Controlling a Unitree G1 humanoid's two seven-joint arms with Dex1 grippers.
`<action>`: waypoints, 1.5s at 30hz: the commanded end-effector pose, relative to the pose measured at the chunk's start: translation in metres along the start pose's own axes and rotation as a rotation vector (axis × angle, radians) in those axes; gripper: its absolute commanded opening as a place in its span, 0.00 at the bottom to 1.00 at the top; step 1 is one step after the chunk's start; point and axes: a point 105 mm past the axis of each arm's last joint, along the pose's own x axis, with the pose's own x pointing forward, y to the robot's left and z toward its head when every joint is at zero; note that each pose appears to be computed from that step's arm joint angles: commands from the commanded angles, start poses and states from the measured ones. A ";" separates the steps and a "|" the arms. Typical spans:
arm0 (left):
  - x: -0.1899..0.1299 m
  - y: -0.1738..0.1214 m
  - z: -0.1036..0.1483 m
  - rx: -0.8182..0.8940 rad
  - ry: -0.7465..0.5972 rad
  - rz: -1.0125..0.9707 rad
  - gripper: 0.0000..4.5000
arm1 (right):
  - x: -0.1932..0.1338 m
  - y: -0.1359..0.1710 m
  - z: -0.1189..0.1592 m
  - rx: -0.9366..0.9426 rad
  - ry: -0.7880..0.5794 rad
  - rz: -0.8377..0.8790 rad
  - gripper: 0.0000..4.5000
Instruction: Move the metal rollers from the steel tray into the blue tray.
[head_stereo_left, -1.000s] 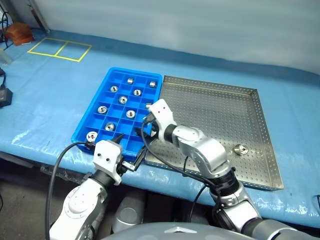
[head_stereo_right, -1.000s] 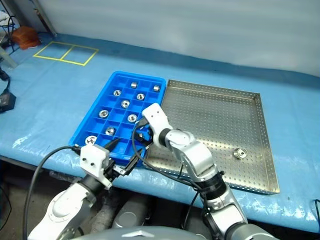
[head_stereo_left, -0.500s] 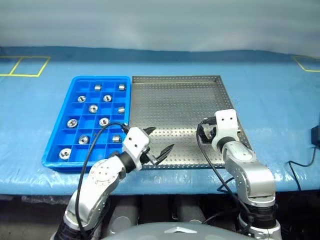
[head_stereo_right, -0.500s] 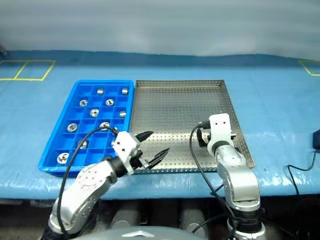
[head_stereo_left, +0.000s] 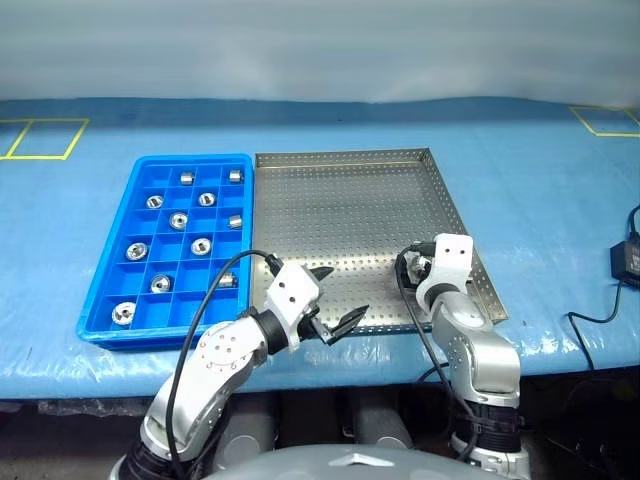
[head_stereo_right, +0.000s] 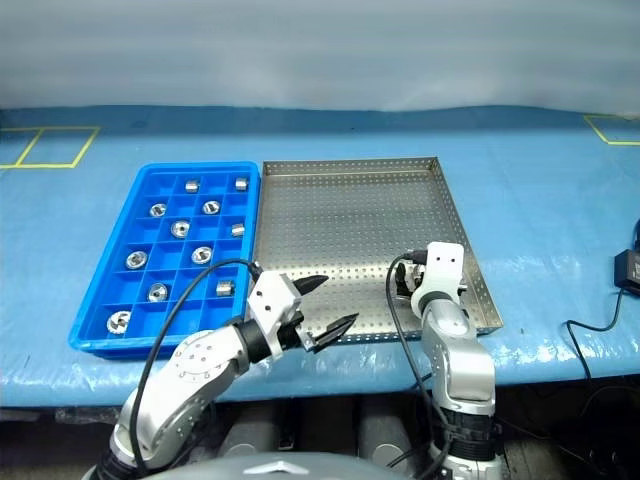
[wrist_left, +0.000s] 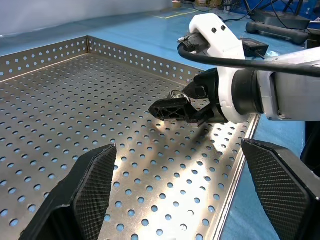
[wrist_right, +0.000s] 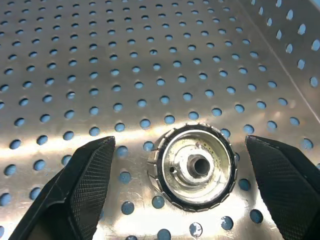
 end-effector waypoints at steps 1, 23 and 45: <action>-0.003 -0.002 0.015 0.013 -0.059 0.026 0.97 | -0.005 0.005 0.013 -0.017 -0.059 0.049 0.71; -0.086 0.061 0.008 0.117 -0.075 0.601 0.97 | -0.053 0.202 0.082 -0.401 -0.226 0.889 0.38; -0.133 0.046 -0.003 -0.051 -0.067 0.681 0.97 | -0.077 0.251 0.021 -0.400 -0.053 1.140 0.66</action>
